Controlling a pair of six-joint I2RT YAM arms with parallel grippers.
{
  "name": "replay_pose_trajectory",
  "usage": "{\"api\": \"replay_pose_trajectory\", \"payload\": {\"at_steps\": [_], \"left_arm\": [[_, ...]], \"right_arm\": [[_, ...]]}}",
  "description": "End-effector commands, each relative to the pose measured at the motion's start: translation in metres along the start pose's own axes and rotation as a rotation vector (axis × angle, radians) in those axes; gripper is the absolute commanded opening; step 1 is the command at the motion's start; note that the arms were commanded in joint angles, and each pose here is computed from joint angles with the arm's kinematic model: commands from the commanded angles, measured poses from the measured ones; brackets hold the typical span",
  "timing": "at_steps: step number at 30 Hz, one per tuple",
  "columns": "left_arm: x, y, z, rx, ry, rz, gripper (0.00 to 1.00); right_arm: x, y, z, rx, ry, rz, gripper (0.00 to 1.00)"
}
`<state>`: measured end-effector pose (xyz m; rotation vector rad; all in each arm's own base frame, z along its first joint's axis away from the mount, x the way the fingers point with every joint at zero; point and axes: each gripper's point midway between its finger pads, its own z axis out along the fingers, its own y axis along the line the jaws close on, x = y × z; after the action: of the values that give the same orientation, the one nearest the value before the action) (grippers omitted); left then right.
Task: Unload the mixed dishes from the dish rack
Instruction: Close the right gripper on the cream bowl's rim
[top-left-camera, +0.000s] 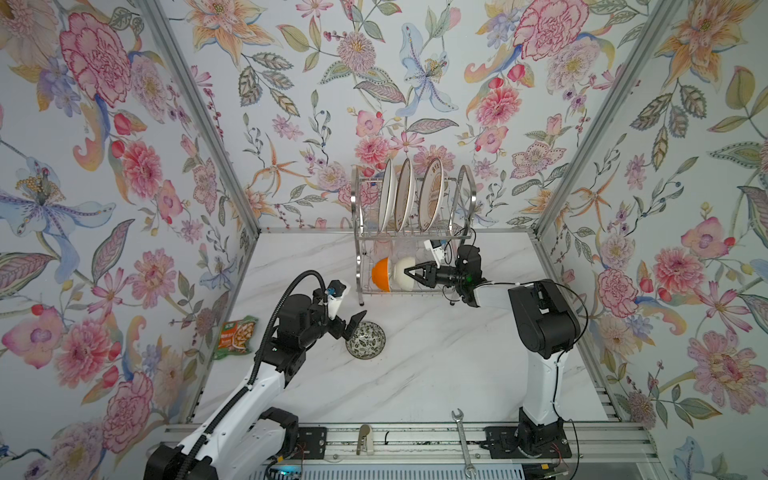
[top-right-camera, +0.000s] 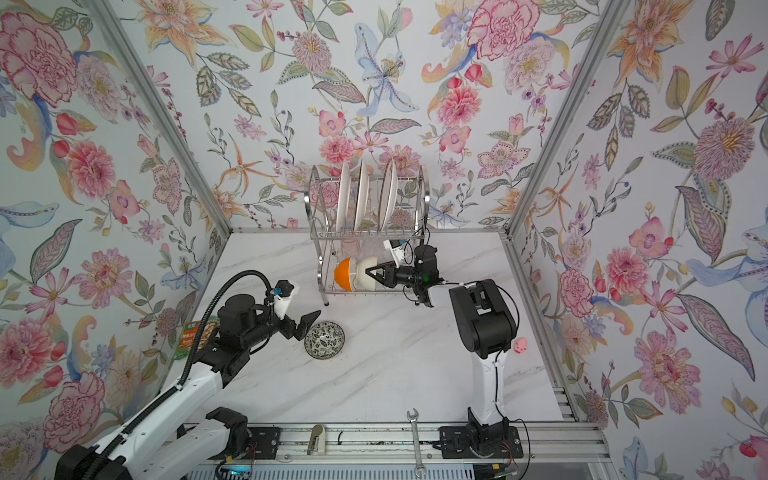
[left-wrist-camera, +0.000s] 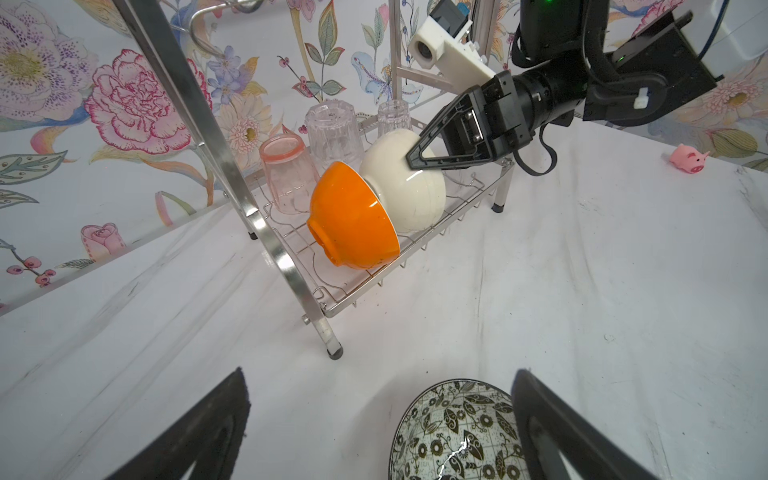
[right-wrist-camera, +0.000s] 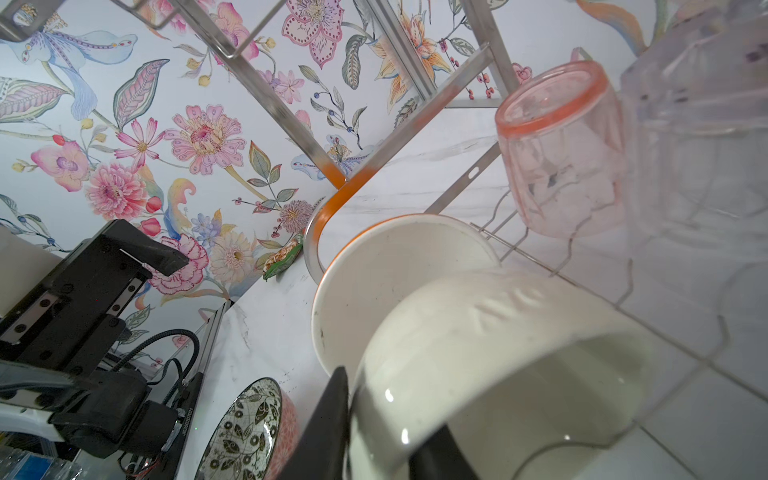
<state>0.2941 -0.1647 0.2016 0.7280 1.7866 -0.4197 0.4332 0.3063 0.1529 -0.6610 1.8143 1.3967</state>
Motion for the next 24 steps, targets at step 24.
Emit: {"api": "replay_pose_trajectory", "payload": {"at_steps": [24], "left_arm": [[-0.012, -0.006, 0.0, 0.018, -0.035, 0.0, 0.99]], "right_arm": [[0.008, 0.02, 0.016, 0.02, -0.054, 0.032, 0.28]]}}
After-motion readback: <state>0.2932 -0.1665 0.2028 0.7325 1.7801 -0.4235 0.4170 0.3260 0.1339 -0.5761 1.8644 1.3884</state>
